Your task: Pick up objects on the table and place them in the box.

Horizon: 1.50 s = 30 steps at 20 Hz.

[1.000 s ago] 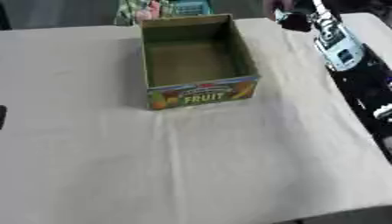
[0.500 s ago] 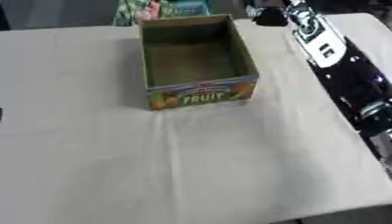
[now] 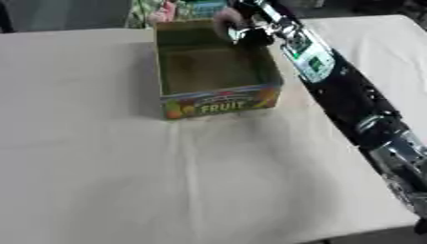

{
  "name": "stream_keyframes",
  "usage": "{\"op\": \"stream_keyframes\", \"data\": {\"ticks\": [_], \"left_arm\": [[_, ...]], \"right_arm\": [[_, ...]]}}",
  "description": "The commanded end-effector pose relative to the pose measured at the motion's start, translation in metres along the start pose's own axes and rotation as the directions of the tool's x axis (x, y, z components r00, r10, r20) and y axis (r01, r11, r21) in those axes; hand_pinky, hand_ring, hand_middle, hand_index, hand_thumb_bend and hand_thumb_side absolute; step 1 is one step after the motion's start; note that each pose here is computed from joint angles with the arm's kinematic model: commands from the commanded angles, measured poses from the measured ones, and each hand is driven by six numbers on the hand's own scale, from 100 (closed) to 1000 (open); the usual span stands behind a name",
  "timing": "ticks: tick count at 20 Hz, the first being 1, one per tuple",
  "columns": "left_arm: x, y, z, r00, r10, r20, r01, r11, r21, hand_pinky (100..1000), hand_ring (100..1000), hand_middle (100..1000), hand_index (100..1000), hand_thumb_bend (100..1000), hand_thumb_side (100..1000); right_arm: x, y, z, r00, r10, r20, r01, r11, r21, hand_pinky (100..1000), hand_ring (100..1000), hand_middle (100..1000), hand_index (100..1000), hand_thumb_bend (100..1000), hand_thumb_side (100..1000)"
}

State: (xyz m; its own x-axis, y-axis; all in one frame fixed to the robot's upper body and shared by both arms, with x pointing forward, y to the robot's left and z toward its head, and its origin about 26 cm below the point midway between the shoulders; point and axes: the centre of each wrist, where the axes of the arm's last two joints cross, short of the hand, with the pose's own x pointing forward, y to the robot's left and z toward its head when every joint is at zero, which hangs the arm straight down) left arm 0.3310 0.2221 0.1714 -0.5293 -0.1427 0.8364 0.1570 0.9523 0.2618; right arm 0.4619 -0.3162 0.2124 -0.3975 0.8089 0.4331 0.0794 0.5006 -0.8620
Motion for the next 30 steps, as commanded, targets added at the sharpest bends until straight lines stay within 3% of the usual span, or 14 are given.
{"op": "stream_keyframes", "data": {"ticks": [1, 3, 6, 9, 10, 14, 19, 26, 29, 30], "left_arm": [[0.005, 0.001, -0.002, 1.000, -0.003, 0.020, 0.003, 1.000, -0.007, 554, 594, 628, 766, 441, 100], [0.005, 0.001, -0.002, 1.000, -0.003, 0.019, 0.003, 1.000, -0.007, 554, 594, 628, 766, 441, 100], [0.005, 0.001, -0.002, 1.000, -0.003, 0.020, 0.003, 1.000, -0.006, 554, 594, 628, 766, 441, 100], [0.005, 0.001, -0.002, 1.000, -0.003, 0.019, 0.003, 1.000, -0.004, 554, 594, 629, 766, 441, 100], [0.005, 0.001, -0.002, 1.000, -0.003, 0.019, 0.003, 1.000, -0.004, 554, 595, 629, 766, 440, 100], [0.005, 0.002, -0.002, 1.000, -0.004, 0.019, 0.004, 1.000, -0.002, 554, 595, 630, 767, 440, 100], [0.004, 0.002, -0.001, 1.000, -0.005, 0.015, 0.005, 1.000, 0.003, 554, 596, 631, 767, 440, 100], [0.001, 0.004, 0.001, 1.000, -0.007, 0.002, 0.007, 1.000, 0.015, 554, 596, 632, 767, 439, 100], [-0.001, 0.005, 0.002, 1.000, -0.009, -0.004, 0.009, 1.000, 0.024, 554, 596, 632, 767, 439, 100], [-0.001, 0.006, 0.003, 1.000, -0.009, -0.006, 0.009, 1.000, 0.026, 554, 596, 632, 766, 443, 100]], "right_arm": [[0.004, -0.004, -0.005, 0.999, 0.044, 0.021, -0.044, 0.999, 0.026, 727, 709, 392, 477, 100, 100], [0.003, -0.001, -0.005, 0.999, 0.050, 0.021, -0.051, 0.998, 0.048, 736, 723, 433, 519, 100, 100], [0.002, 0.001, -0.005, 0.998, 0.055, 0.012, -0.056, 0.996, 0.072, 767, 777, 568, 687, 113, 188], [0.000, 0.000, -0.004, 0.998, 0.057, 0.001, -0.057, 0.994, 0.092, 797, 826, 702, 793, 270, 271], [0.001, 0.000, -0.003, 0.998, 0.058, 0.001, -0.057, 0.993, 0.100, 819, 855, 783, 857, 359, 313], [0.003, -0.002, -0.002, 0.998, 0.061, 0.009, -0.062, 0.991, 0.114, 847, 891, 884, 935, 505, 370], [0.010, -0.011, 0.001, 0.998, 0.055, 0.034, -0.057, 0.996, 0.067, 860, 905, 933, 976, 614, 408], [0.020, -0.033, 0.016, 0.996, 0.011, 0.084, -0.007, 0.999, -0.039, 834, 884, 877, 953, 599, 447], [0.023, -0.046, 0.028, 0.995, -0.023, 0.093, 0.034, 0.992, -0.124, 782, 838, 812, 919, 511, 449], [0.024, -0.050, 0.032, 0.995, -0.043, 0.095, 0.057, 0.987, -0.153, 757, 816, 787, 902, 366, 515]]}}
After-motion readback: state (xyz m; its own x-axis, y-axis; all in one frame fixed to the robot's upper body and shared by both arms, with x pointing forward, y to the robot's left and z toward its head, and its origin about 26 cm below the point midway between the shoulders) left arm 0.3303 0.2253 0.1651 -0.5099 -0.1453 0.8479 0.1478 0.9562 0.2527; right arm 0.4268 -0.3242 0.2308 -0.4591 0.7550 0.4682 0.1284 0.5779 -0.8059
